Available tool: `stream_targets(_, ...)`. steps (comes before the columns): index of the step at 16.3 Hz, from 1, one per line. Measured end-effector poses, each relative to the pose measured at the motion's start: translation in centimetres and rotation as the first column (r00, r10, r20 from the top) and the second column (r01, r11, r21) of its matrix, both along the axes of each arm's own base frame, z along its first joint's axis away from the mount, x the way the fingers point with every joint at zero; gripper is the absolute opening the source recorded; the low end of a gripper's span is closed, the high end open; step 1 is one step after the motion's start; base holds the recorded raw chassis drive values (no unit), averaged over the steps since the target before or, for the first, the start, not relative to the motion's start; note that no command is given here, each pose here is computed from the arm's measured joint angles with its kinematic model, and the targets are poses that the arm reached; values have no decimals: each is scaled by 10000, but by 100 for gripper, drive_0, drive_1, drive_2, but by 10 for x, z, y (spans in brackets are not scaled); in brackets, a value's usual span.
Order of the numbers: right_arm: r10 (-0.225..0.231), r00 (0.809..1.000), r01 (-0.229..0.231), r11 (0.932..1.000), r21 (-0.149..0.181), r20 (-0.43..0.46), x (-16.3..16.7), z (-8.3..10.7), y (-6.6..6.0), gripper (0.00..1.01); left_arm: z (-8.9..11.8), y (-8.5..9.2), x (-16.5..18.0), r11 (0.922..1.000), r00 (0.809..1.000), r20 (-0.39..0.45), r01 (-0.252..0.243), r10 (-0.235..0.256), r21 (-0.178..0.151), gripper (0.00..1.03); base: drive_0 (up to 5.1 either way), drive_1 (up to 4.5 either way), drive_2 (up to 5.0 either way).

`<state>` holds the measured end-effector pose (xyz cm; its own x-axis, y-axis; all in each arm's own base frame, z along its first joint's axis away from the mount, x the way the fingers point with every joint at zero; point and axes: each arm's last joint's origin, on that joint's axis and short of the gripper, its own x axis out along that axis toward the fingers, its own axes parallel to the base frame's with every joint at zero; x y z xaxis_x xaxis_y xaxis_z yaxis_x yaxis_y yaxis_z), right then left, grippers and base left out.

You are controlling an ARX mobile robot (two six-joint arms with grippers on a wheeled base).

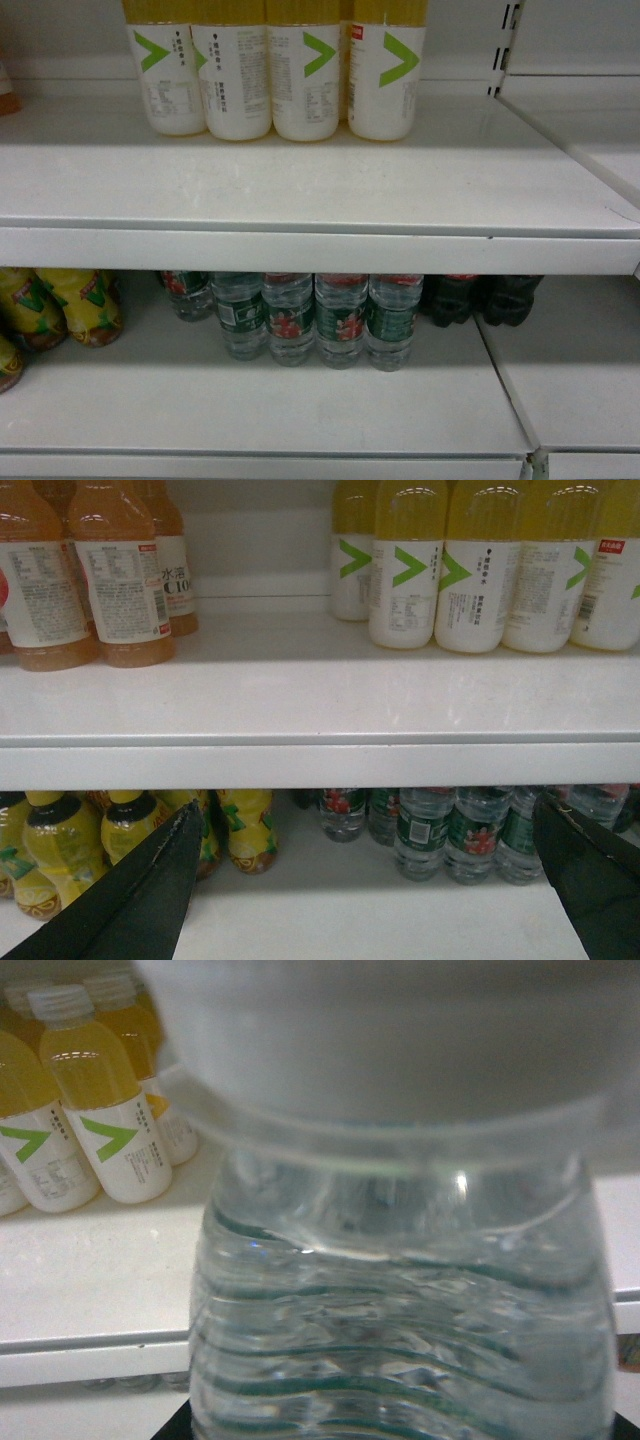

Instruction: Move water from second to third shelf

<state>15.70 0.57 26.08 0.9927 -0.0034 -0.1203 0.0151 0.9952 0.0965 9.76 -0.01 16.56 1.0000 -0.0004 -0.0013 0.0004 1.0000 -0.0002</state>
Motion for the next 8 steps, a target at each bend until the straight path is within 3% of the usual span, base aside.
stream_targets(7,0,10000,0,10000,0,0,0,0,0,44,0,0,0,10000,10000,0,0,0,0,98,0,0,0)
stream_targets(8,0,10000,0,10000,0,0,0,0,0,44,0,0,0,10000,10000,0,0,0,0,98,-410,203,203)
